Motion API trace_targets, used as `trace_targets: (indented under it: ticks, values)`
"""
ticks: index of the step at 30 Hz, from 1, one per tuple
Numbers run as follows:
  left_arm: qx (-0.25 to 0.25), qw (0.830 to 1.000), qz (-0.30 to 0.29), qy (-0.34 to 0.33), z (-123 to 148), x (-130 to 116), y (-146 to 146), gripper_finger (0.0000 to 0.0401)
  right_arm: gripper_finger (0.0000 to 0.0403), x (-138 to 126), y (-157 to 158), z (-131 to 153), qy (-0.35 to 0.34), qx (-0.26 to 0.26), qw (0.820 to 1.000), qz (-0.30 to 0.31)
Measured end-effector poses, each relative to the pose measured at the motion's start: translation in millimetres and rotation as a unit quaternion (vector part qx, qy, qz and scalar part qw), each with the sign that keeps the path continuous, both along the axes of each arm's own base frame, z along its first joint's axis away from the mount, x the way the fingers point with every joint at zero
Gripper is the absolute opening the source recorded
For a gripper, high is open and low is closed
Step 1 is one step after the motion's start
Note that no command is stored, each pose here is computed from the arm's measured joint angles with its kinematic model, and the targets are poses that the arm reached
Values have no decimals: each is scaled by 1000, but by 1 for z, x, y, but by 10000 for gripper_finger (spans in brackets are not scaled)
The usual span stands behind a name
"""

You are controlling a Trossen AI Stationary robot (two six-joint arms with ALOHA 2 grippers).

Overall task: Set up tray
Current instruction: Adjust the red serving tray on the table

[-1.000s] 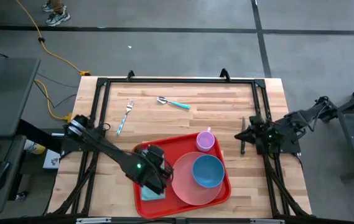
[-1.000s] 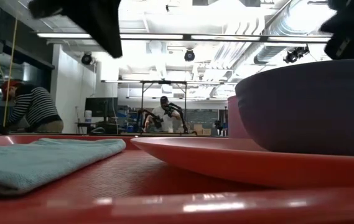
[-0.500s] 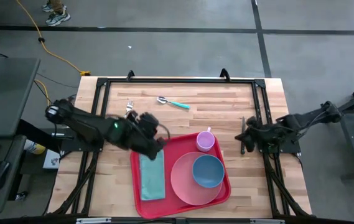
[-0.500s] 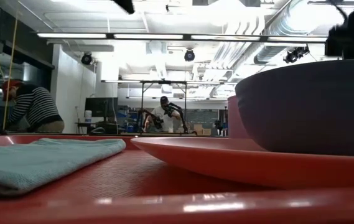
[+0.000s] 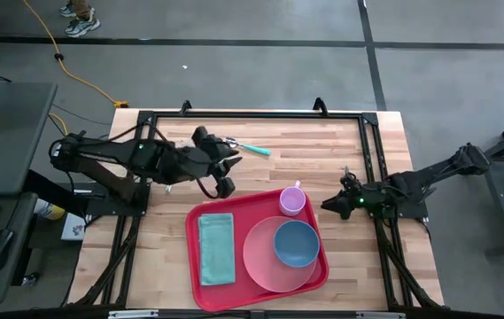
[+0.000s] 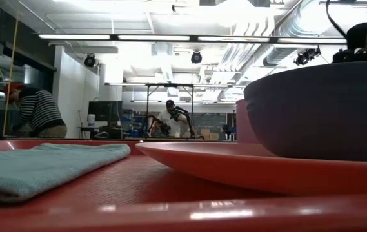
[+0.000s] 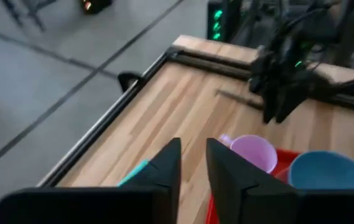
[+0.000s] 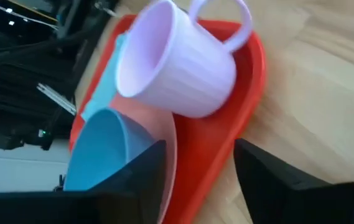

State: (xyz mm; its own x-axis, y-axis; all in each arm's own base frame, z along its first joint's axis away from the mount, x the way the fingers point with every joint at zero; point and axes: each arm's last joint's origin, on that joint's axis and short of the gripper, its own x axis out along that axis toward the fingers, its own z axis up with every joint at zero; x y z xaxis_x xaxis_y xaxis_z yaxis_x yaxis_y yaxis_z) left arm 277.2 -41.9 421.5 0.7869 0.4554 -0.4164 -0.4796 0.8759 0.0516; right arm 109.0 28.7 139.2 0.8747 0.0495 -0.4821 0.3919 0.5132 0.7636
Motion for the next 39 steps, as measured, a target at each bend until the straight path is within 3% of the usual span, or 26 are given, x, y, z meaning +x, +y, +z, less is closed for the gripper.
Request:
trace_targets:
  ticks: [5,8,12,18,39]
  values:
    - [29,997,-53,-49,17,1,-2,164,194,5,0,-2,12,25,999,18]
    - [50,992,-92,-77,26,2,-4,187,196,10,0,-2,5,18,1000,25]
    - [76,985,-123,-89,33,-1,-4,205,190,13,-2,-10,46,14,998,31]
    - [80,985,-124,-89,35,-5,-3,201,178,19,-6,-18,81,17,996,44]
    - [80,986,-124,-81,35,-9,-3,200,177,45,-27,-31,66,1,997,40]
